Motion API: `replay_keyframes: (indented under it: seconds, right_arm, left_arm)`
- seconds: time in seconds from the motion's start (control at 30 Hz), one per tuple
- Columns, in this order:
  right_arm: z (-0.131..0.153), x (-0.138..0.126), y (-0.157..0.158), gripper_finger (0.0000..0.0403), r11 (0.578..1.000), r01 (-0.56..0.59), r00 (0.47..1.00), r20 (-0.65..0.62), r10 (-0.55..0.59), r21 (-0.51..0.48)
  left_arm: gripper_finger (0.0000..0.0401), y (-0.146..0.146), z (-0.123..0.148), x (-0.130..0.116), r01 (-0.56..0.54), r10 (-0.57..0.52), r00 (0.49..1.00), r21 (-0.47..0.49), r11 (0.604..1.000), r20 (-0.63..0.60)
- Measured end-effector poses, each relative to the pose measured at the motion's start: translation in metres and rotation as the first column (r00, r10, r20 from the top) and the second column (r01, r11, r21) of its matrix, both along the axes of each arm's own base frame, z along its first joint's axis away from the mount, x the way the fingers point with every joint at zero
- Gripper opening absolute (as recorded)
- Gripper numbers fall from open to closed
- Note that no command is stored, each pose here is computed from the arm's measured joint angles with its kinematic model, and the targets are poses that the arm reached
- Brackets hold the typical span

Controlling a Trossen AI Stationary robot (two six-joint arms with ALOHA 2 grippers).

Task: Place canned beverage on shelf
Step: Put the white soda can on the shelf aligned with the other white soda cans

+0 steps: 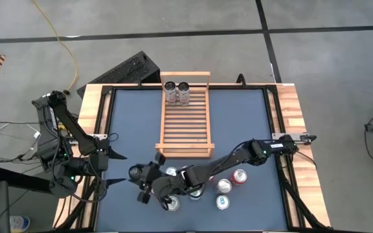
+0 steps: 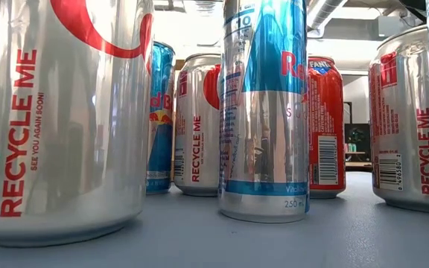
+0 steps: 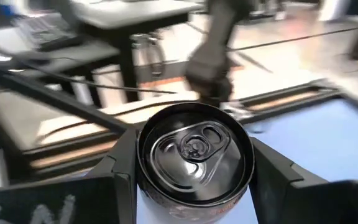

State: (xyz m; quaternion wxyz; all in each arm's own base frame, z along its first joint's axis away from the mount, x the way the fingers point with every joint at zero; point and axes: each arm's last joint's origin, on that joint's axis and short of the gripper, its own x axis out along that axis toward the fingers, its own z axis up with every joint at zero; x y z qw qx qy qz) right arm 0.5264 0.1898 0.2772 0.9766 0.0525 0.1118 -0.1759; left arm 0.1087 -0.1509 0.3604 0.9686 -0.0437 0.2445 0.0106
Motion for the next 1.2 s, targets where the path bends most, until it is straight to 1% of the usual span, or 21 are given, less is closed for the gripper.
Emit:
replay_keyframes:
  seconds: [0.1,0.2,0.37,0.47,0.53,0.63,0.7,0.77,0.83,0.9,0.93,0.97,1.07,1.1,1.13,1.17,1.2]
  right_arm:
    - [0.012,-0.005,-0.01,0.0187,0.997,0.074,0.997,-0.014,-0.074,-0.038]
    - [0.033,-0.014,-0.021,0.0187,0.988,0.14,0.99,-0.009,-0.141,-0.059]
    - [0.059,-0.023,-0.034,0.0187,0.979,0.188,0.982,0.021,-0.187,-0.079]
    - [0.071,-0.03,-0.044,0.0187,0.956,0.263,0.965,0.012,-0.263,-0.131]
    - [0.083,-0.039,-0.054,0.0187,0.928,0.336,0.941,0.006,-0.339,-0.159]
    - [0.095,-0.053,-0.067,0.0187,0.861,0.464,0.881,0.006,-0.473,-0.206]
    - [0.101,-0.061,-0.074,0.0187,0.827,0.51,0.851,0.0,-0.525,-0.237]
    - [0.109,-0.068,-0.08,0.0187,0.811,0.533,0.835,-0.002,-0.55,-0.242]
    - [0.117,-0.081,-0.088,0.0187,0.804,0.559,0.82,-0.007,-0.572,-0.201]
    - [0.124,-0.097,-0.102,0.0187,0.792,0.597,0.796,-0.024,-0.604,-0.13]
    - [0.124,-0.106,-0.111,0.0187,0.772,0.628,0.773,-0.04,-0.633,-0.098]
    - [0.123,-0.115,-0.12,0.0187,0.744,0.662,0.742,-0.061,-0.668,-0.089]
    - [0.112,-0.139,-0.146,0.0187,0.645,0.763,0.633,-0.149,-0.76,-0.046]
    - [0.108,-0.143,-0.152,0.0187,0.608,0.794,0.599,-0.171,-0.782,-0.002]
    - [0.102,-0.14,-0.158,0.0187,0.585,0.811,0.579,-0.182,-0.795,0.024]
    - [0.097,-0.136,-0.164,0.0187,0.582,0.812,0.578,-0.188,-0.794,0.037]
    - [0.094,-0.135,-0.169,0.0187,0.59,0.807,0.584,-0.203,-0.786,0.037]
  left_arm:
    - [0.0341,0.0,0.0,0.0,-0.003,0.003,1.0,-0.01,1.0,0.002]
    - [0.0341,0.0,0.0,0.0,-0.003,0.003,1.0,-0.013,1.0,0.004]
    - [0.0341,0.0,0.001,0.0,-0.007,0.007,1.0,-0.011,1.0,0.008]
    - [0.0341,0.001,0.001,0.001,-0.037,0.037,0.999,0.002,0.999,0.036]
    - [0.0341,0.001,0.001,0.001,-0.056,0.055,0.997,0.013,0.998,0.054]
    - [0.0341,0.001,0.002,0.002,-0.075,0.072,0.995,0.027,0.997,0.072]
    - [0.0341,0.001,0.002,0.002,-0.083,0.079,0.993,0.038,0.996,0.082]
    - [0.0341,0.002,0.002,0.002,-0.099,0.094,0.991,0.046,0.994,0.097]
    - [0.0341,0.003,0.003,0.002,-0.133,0.126,0.984,0.047,0.99,0.127]
    - [0.0341,0.002,0.003,0.004,-0.181,0.17,0.971,0.054,0.982,0.166]
    - [0.0341,0.001,0.002,0.005,-0.206,0.19,0.964,0.067,0.976,0.187]
    - [0.0341,-0.001,0.001,0.006,-0.229,0.207,0.956,0.085,0.97,0.209]
    - [0.0341,-0.005,-0.004,0.013,-0.282,0.238,0.939,0.16,0.946,0.247]
    - [0.0341,-0.006,-0.006,0.016,-0.296,0.247,0.936,0.181,0.938,0.249]
    - [0.0341,-0.005,-0.007,0.02,-0.308,0.258,0.934,0.196,0.931,0.246]
    - [0.0341,-0.005,-0.009,0.024,-0.326,0.274,0.93,0.205,0.923,0.244]
    - [0.0341,-0.003,-0.01,0.028,-0.344,0.292,0.925,0.215,0.914,0.242]
